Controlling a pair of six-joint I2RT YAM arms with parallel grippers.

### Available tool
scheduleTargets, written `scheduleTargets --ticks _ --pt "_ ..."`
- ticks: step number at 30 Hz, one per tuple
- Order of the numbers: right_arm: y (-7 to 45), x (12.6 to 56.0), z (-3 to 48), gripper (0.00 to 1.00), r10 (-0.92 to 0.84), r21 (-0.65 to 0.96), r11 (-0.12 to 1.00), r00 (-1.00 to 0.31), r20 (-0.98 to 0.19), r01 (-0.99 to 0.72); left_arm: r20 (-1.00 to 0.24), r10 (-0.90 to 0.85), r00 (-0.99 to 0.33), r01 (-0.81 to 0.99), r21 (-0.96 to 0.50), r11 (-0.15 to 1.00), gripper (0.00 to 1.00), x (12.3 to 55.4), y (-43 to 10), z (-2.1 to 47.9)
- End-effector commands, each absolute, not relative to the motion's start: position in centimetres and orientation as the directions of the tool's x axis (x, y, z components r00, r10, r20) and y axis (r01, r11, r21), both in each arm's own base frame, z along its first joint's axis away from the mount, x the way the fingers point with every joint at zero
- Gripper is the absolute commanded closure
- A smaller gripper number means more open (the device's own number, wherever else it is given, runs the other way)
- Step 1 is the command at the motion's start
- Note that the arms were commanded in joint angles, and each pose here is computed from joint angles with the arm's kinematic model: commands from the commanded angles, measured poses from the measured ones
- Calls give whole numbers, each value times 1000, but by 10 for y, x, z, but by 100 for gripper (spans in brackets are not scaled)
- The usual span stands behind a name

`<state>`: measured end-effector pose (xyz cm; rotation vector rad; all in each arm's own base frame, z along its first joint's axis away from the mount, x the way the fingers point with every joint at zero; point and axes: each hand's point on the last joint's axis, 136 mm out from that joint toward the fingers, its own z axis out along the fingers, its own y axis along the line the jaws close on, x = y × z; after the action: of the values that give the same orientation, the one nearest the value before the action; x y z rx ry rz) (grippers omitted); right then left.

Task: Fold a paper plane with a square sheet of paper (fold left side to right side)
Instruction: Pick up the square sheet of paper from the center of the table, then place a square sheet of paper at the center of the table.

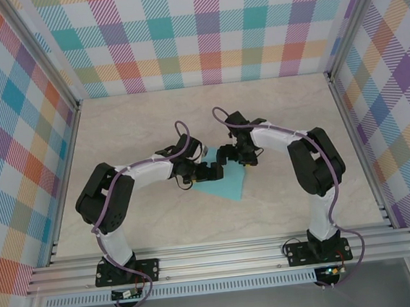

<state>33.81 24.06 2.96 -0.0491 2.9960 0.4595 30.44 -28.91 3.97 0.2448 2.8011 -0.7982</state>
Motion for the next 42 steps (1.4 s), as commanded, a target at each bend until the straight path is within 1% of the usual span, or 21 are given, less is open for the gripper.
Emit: scheduleTargets --ticks 1,4,6,8,13,18,20,22,25,28,31,37,42 --pt "256 331 31 12 -47 351 934 -996 -80 -73 -228 100 -968 204 -496 844 3 297 -287 25" --pt "255 331 35 26 -58 347 934 -994 -97 -88 -250 97 -963 215 -502 838 3 299 -287 34" --pt "255 332 39 38 -62 353 931 -992 -114 -98 -271 96 -958 227 -506 832 3 299 -287 43" --pt "256 334 44 46 -63 362 926 -989 -137 -109 -296 85 -951 233 -511 828 3 302 -285 53" --pt "261 339 65 60 -74 425 892 -977 -202 -156 -355 34 -934 232 -530 816 1 309 -271 83" --pt "264 344 97 77 -45 580 789 -961 -272 -201 -419 -43 -907 220 -558 800 0 319 -245 120" --pt "263 344 109 82 -43 617 754 -954 -296 -225 -442 -77 -894 215 -573 791 0 322 -235 133" --pt "261 345 125 85 -47 645 716 -941 -335 -265 -466 -105 -878 220 -589 777 0 324 -226 148" --pt "258 342 159 85 -60 681 637 -904 -424 -361 -506 -137 -852 248 -620 744 0 327 -216 173" --pt "256 333 198 85 -77 703 537 -857 -510 -466 -559 -138 -818 324 -645 692 0 326 -217 203" --pt "258 316 240 85 -112 700 427 -802 -587 -572 -609 -117 -785 414 -655 632 0 322 -224 233" --pt "265 281 307 85 -145 698 211 -728 -670 -684 -670 -102 -735 543 -672 503 0 317 -242 276" --pt "266 257 350 85 -153 684 71 -685 -712 -726 -707 -106 -700 621 -675 399 0 310 -252 302"
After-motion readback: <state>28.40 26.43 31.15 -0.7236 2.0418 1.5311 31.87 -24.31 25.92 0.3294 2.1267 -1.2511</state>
